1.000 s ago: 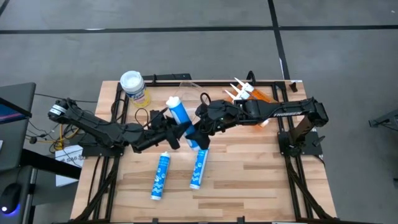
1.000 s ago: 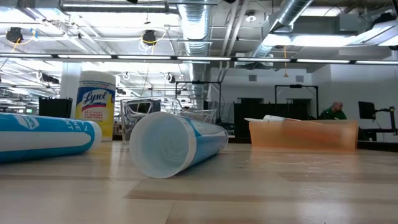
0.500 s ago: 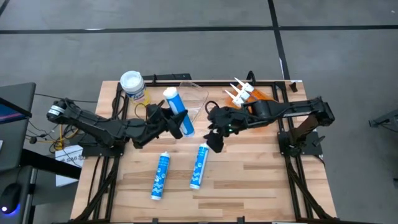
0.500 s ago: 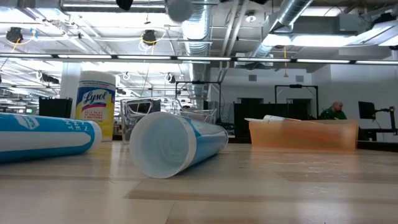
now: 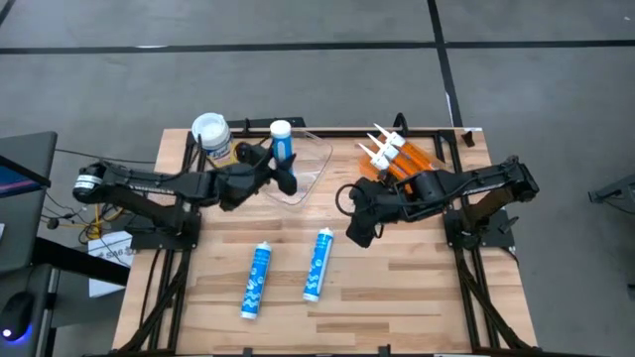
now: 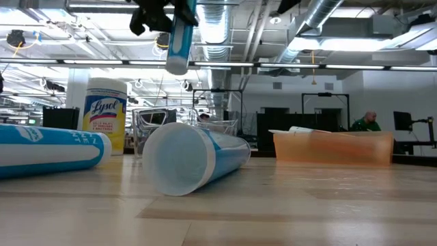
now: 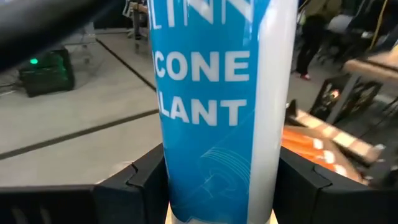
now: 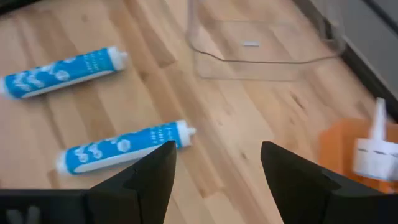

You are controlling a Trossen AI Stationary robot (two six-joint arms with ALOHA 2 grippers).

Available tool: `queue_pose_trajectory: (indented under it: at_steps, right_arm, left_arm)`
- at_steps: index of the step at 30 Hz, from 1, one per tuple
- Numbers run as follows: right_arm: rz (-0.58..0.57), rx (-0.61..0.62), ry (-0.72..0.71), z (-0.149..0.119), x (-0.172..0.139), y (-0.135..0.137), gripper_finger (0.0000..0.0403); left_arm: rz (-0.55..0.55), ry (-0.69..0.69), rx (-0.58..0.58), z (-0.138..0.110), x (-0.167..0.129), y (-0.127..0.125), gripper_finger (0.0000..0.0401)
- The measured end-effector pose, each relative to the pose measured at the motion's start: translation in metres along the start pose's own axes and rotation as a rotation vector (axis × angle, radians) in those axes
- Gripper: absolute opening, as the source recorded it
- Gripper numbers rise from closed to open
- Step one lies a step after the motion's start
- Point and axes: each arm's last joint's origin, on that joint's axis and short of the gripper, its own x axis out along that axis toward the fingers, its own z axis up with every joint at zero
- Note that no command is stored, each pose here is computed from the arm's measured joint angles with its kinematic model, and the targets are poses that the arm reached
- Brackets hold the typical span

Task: Pick & place silicon tubes, Sealant and Lysol wipes
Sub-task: Put the right blue sealant into the transparent bin

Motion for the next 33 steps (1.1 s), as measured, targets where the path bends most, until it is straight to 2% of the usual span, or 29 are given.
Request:
queue_pose_trajectory:
  at_steps: [6, 13, 22, 28, 33]
  right_arm:
    - [-0.093, 0.044, -0.006, -0.004, -0.001, -0.004, 0.0228]
    - [-0.099, 0.063, -0.004, -0.004, -0.001, -0.004, 0.0227]
    - [-0.098, 0.089, -0.005, -0.004, 0.0, -0.004, 0.0228]
    - [-0.096, 0.081, -0.002, -0.006, -0.001, -0.002, 0.0227]
    - [-0.093, 0.071, -0.005, -0.008, -0.003, 0.0, 0.0227]
  left_arm:
    - [0.041, 0.087, 0.077, -0.008, 0.03, 0.021, 0.0197]
    - [0.049, 0.241, 0.143, -0.035, 0.074, 0.029, 0.0197]
    - [0.104, 0.523, 0.252, -0.066, 0.125, 0.028, 0.0197]
    - [0.147, 0.707, 0.287, -0.084, 0.137, 0.029, 0.0197]
    - [0.175, 0.786, 0.317, -0.096, 0.139, 0.035, 0.0197]
